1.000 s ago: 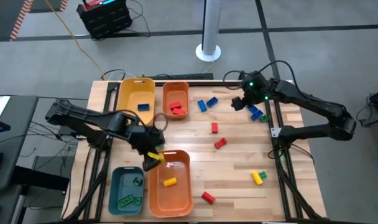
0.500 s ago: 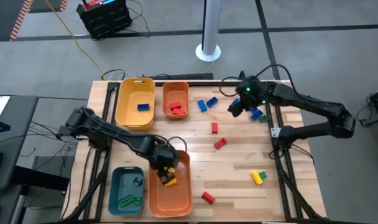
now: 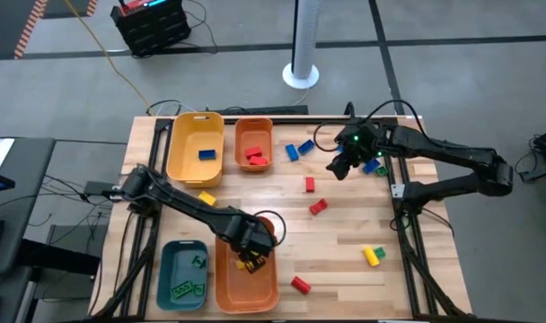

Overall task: Sort blocks
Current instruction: Put the yellow block into the bottom orange bin, then put the red block into the top orange bin

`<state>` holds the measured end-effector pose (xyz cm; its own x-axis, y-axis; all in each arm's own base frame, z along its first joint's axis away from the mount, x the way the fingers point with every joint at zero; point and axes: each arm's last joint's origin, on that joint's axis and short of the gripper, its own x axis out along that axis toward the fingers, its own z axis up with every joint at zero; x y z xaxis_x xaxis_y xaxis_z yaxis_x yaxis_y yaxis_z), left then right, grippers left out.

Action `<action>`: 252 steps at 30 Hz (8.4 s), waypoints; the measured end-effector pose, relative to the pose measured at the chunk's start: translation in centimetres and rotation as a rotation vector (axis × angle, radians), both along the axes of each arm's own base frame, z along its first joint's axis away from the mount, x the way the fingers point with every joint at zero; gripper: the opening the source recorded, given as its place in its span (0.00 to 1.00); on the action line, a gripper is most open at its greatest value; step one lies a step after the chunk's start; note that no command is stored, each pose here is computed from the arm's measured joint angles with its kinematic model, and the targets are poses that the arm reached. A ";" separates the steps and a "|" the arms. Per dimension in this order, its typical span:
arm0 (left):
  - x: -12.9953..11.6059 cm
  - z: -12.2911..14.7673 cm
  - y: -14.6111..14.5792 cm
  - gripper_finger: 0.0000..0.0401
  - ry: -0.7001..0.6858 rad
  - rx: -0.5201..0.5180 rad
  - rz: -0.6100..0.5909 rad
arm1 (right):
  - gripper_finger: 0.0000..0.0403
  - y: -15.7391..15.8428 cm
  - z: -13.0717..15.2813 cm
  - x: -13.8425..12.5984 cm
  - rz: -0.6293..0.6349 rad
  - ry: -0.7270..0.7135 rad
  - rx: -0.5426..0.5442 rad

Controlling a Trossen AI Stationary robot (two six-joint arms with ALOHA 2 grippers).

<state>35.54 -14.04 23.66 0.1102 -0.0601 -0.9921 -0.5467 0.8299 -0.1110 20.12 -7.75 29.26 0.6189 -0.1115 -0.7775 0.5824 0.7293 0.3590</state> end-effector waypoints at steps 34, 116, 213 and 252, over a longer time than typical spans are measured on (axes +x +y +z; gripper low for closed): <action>1.8 -4.5 -1.1 0.32 0.021 0.116 -0.070 | 0.62 0.0 0.1 0.1 0.076 -0.016 -0.041; -6.2 14.8 18.3 0.57 -0.259 0.481 -0.642 | 0.62 34.4 -11.1 12.1 0.281 0.165 -0.099; -13.4 14.8 13.2 0.57 -0.502 0.718 -0.098 | 0.27 -2.9 3.1 18.2 0.457 -0.162 -0.213; -7.6 17.2 15.2 0.55 -1.041 0.449 -0.154 | 0.27 3.9 9.5 15.9 0.678 -0.318 -0.455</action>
<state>27.91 1.12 40.84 0.9131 0.1922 -0.3595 -0.2520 0.9594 -0.1271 36.01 -3.90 38.76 0.8444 0.1016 -0.5260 -0.1067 0.9941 0.0208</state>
